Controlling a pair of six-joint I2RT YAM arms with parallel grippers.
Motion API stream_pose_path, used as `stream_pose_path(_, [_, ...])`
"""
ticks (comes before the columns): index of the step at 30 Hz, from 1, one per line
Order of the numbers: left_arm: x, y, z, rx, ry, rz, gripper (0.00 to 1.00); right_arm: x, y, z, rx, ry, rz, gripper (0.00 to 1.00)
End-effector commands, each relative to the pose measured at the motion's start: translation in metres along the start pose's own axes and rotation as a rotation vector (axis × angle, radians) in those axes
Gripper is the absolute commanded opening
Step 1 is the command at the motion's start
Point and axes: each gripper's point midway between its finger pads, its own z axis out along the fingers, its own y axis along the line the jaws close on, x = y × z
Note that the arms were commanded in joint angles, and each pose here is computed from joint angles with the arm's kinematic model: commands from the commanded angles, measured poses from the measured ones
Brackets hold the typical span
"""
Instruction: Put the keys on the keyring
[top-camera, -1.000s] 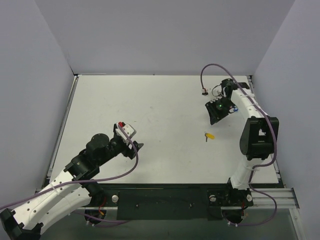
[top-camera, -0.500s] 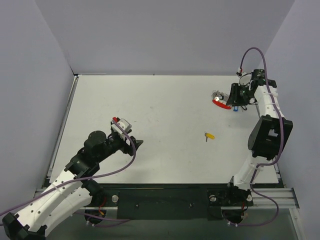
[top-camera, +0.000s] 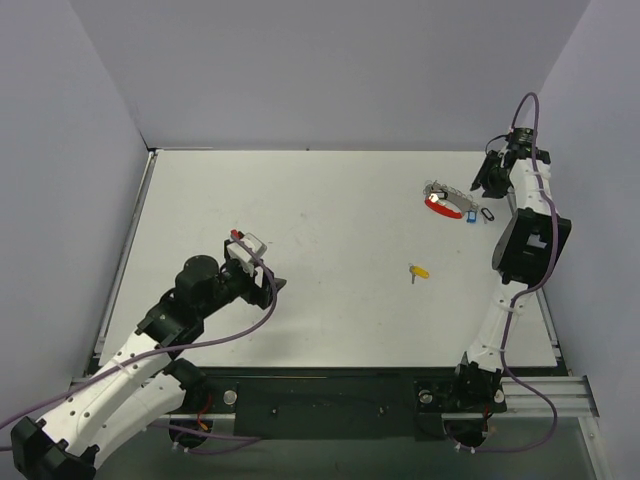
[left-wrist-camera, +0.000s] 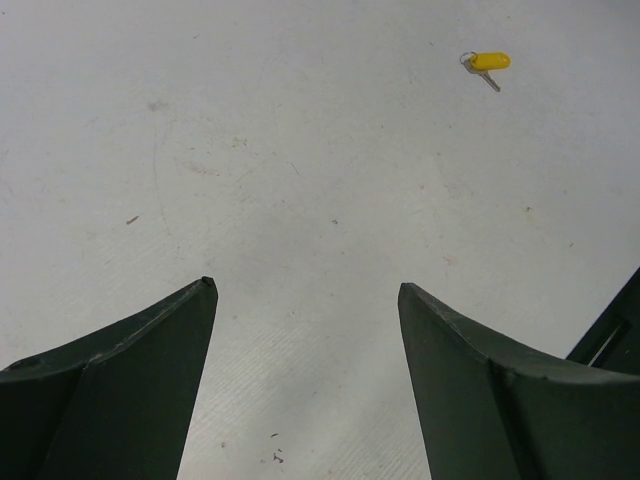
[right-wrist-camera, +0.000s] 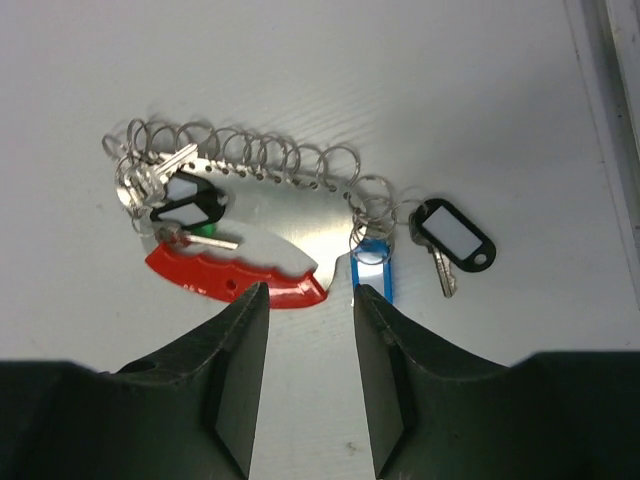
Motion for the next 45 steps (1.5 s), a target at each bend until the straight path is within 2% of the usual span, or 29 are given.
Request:
stream_pose_path(1, [-0.01, 0.003, 0.003, 0.005, -0.027, 0.0, 0.83, -0.025, -0.013, 0.018, 0.095, -0.072, 0.106, 0.35])
stream_pose_path(10, [0.001, 0.013, 0.012, -0.02, 0.019, -0.005, 0.83, -0.04, -0.015, 0.061, 0.104, -0.111, 0.193, 0.29])
stream_pose_path(20, [0.008, 0.018, 0.016, -0.029, 0.048, -0.017, 0.83, -0.029, -0.005, 0.089, 0.063, -0.084, 0.258, 0.27])
stream_pose_path(33, [0.008, 0.017, 0.016, -0.019, 0.047, -0.014, 0.83, -0.012, -0.006, 0.096, 0.096, -0.049, 0.256, 0.2])
stream_pose_path(45, [0.007, 0.016, 0.015, -0.018, 0.042, -0.013, 0.83, -0.004, -0.005, 0.091, 0.107, -0.029, 0.278, 0.18])
